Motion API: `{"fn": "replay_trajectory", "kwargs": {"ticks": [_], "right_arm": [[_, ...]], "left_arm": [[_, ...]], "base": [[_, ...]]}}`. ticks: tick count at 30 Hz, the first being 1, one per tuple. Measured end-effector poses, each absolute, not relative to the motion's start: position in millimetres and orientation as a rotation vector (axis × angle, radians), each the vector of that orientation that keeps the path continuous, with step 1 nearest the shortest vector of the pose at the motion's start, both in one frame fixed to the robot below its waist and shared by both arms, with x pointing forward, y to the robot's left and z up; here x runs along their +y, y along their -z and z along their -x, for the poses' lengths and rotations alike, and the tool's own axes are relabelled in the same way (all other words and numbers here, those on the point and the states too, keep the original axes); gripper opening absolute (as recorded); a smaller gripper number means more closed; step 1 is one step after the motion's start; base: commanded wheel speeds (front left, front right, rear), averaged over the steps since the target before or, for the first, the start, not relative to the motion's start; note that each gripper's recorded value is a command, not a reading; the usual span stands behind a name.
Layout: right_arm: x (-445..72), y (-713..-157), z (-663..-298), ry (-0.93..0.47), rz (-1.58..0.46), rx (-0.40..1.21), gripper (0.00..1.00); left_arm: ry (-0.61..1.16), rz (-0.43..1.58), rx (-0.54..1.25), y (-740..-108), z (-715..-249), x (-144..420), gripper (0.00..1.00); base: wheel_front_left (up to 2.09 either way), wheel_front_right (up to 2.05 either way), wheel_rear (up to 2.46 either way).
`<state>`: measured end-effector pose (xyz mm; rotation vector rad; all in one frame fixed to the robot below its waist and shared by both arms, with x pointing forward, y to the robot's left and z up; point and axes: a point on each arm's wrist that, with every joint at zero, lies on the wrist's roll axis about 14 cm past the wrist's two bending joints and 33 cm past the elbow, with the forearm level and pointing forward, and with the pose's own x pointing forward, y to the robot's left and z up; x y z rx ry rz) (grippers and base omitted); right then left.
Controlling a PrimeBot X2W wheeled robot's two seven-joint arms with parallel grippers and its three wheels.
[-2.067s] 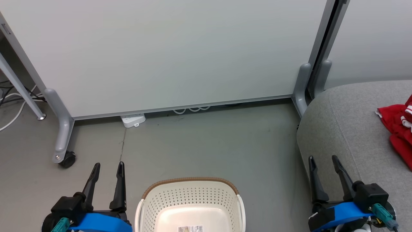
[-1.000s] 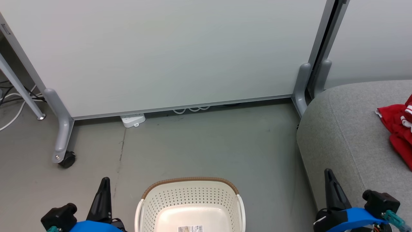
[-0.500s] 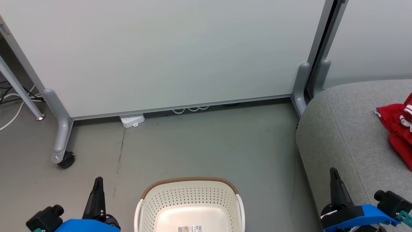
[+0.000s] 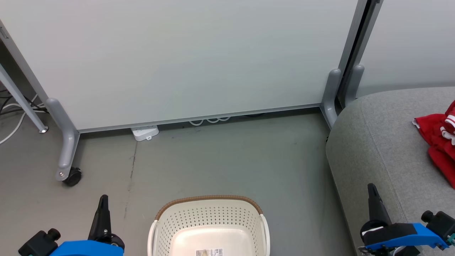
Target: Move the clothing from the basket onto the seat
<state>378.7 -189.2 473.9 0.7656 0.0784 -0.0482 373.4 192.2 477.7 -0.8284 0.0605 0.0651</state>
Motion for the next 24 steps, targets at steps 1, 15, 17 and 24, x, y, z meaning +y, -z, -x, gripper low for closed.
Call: {"fn": "replay_trajectory", "kwargs": {"ticks": [1, 15, 17, 24], "right_arm": [[-189.6, -474.0, -378.8, 0.050, -0.781, 0.079, 0.00], [-192.7, -477.4, -380.3, 0.062, -0.955, 0.074, 0.00], [-193.0, -478.0, -380.6, 0.063, -0.980, 0.073, 0.00], [-194.3, -480.3, -381.5, 0.065, -1.057, 0.068, 0.00]], "left_arm": [[-0.066, 0.841, 0.061, -477.8, -373.5, 192.3, 0.00], [-0.076, 1.004, 0.056, -480.9, -376.1, 195.9, 0.00], [-0.076, 1.026, 0.057, -481.1, -376.3, 196.1, 0.00], [-0.075, 1.098, 0.055, -482.5, -377.3, 196.5, 0.00]], "base": [[0.00, 0.00, 0.00], [0.00, 0.00, 0.00], [0.00, 0.00, 0.00], [0.00, 0.00, 0.00]]}}
